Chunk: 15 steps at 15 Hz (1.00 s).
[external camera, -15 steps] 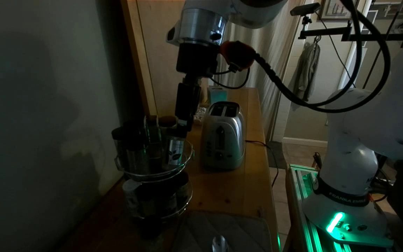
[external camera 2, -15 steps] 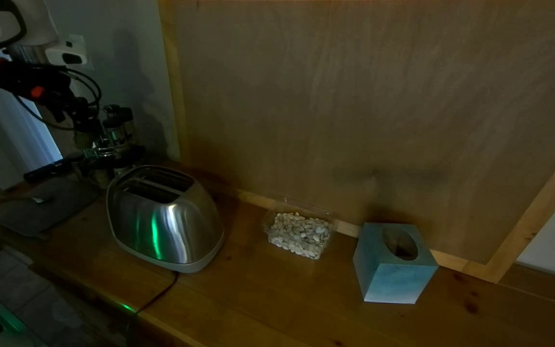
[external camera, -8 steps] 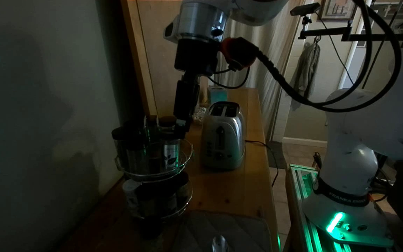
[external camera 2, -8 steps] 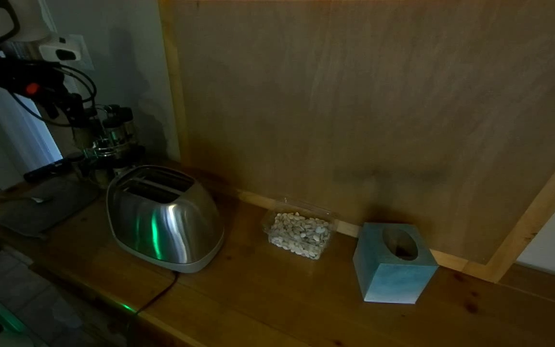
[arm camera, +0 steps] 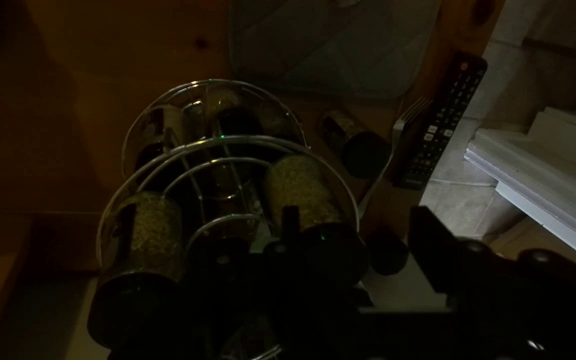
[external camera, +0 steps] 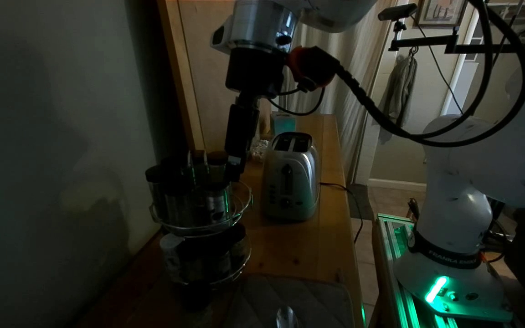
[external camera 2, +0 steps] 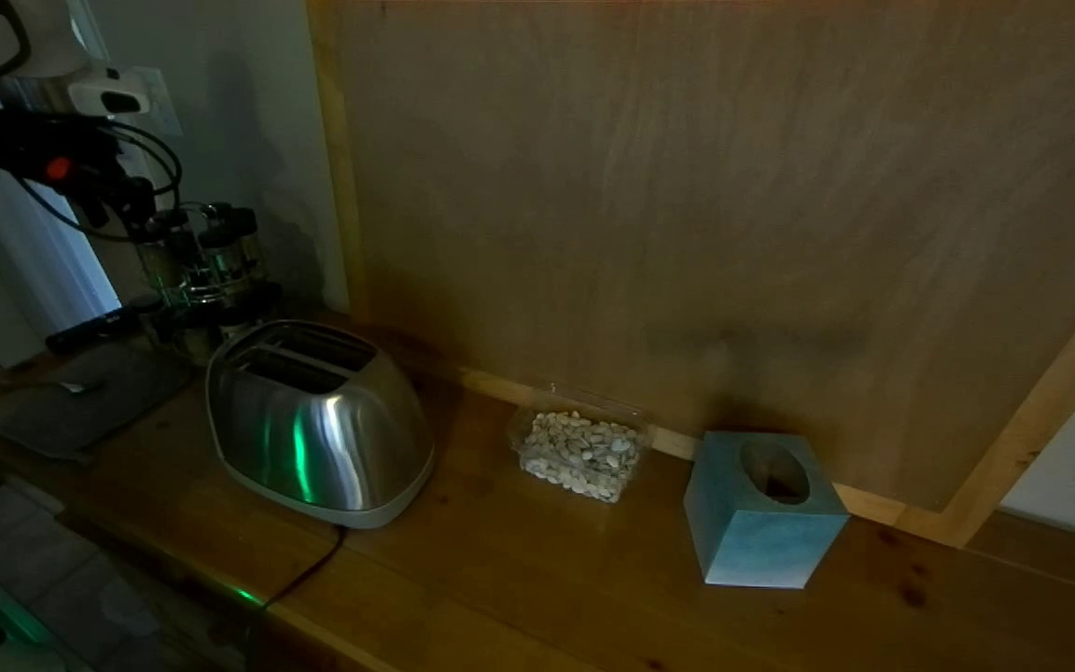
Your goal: Straighten the tilted spice bottle on the rack
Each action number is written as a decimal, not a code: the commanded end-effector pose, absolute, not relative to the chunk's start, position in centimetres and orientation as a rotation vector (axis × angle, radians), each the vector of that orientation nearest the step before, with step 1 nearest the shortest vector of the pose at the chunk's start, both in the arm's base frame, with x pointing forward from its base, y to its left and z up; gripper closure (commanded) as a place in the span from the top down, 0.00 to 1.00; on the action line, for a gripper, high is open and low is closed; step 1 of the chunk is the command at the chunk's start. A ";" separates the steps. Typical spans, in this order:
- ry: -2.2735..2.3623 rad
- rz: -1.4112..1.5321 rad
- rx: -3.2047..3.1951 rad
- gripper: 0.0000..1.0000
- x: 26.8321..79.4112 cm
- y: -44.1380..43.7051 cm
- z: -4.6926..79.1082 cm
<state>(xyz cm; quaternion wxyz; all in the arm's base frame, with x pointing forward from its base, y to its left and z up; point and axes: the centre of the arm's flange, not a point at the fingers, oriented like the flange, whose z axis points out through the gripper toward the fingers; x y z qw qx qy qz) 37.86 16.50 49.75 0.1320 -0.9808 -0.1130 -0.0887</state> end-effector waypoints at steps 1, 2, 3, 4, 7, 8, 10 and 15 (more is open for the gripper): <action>-0.333 -0.314 -2.836 0.88 37.7 16.2 51.2; -0.330 -0.325 -2.839 0.96 37.6 16.1 51.8; -0.323 -0.343 -2.850 0.99 37.5 15.9 52.5; -0.318 -0.356 -2.856 1.00 37.4 15.7 53.4; -0.319 -0.407 -2.869 1.00 37.0 15.0 55.8; -0.324 -0.419 -2.874 1.00 36.7 14.8 56.7; -0.335 -0.431 -2.878 1.00 36.2 14.4 58.2; -0.351 -0.421 -2.890 1.00 35.1 13.9 60.8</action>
